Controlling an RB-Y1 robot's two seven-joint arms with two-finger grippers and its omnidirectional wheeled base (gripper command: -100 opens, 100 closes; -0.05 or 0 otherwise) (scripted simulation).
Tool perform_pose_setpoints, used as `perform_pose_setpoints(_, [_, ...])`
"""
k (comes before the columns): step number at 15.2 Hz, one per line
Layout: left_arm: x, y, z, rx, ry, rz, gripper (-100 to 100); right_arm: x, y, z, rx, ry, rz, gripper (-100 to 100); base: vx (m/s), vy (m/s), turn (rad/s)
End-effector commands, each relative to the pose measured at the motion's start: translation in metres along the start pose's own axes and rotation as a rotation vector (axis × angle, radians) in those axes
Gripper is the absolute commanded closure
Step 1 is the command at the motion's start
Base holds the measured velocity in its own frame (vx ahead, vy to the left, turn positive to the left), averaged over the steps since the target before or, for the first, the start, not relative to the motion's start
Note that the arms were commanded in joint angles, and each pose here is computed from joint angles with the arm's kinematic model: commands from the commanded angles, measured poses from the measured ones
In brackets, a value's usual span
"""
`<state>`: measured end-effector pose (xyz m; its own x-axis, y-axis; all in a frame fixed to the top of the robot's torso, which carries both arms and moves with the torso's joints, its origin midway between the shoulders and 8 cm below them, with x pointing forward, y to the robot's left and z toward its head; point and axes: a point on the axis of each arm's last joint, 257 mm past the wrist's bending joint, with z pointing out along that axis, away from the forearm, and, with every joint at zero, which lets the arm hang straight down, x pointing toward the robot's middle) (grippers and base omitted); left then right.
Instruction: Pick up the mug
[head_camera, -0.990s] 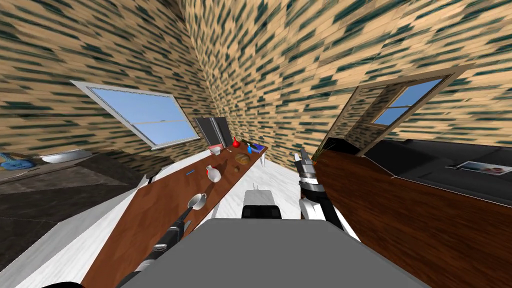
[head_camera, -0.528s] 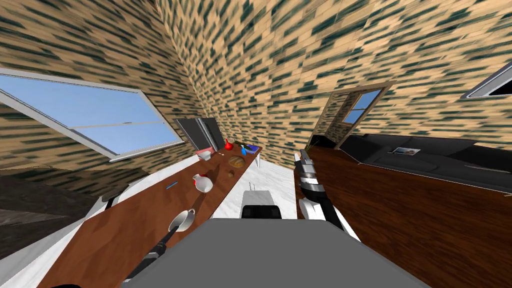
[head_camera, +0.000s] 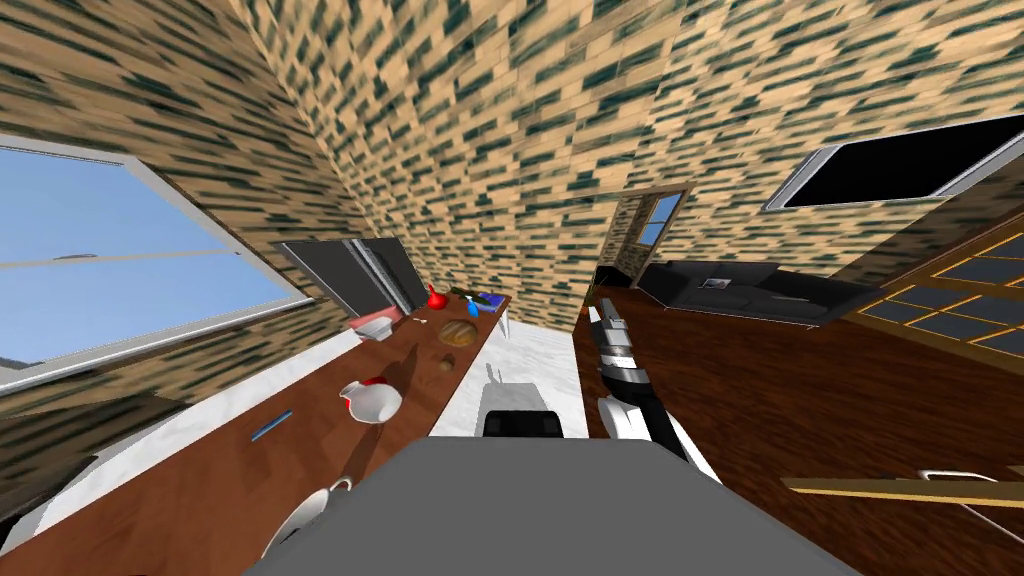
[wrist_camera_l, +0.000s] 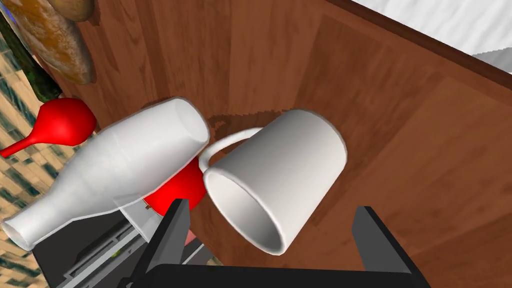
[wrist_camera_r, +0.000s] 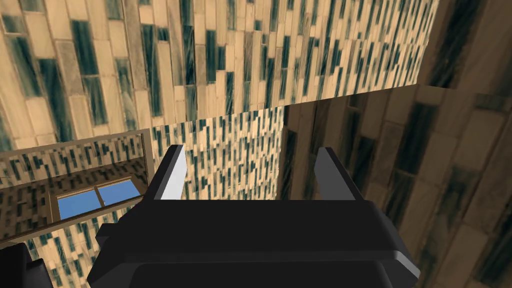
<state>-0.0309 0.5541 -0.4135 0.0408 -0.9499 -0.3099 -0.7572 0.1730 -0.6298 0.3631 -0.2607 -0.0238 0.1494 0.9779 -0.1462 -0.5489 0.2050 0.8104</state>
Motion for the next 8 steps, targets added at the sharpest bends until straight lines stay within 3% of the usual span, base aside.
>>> perform_pose_setpoints(1, [-0.005,0.034,-0.018,-0.083,0.001,0.001,-100,0.000,0.000,0.000,0.000,0.000,0.000,0,0.061,0.048,-0.333])
perform_pose_setpoints(3, [-0.006,0.038,-0.020,-0.092,-0.003,0.001,-100,0.000,0.000,0.000,0.000,0.000,0.000,0,0.046,0.040,-0.192])
perform_pose_setpoints(5, [-0.007,0.081,-0.049,-0.202,0.007,0.002,-100,0.000,0.000,0.000,0.000,0.000,0.000,0,0.057,0.024,-0.396])
perform_pose_setpoints(6, [-0.010,0.086,-0.052,-0.213,0.002,0.003,-100,0.000,0.000,0.000,0.000,0.000,0.000,0,0.073,0.036,-0.352])
perform_pose_setpoints(7, [-0.009,0.108,-0.068,-0.271,0.008,0.003,-100,0.000,0.000,0.000,0.000,0.000,0.000,0,0.073,0.031,-0.352])
perform_pose_setpoints(8, [-0.009,0.108,-0.068,-0.271,0.008,0.003,-100,0.000,0.000,0.000,0.000,0.000,0.000,0,0.062,0.033,-0.240])
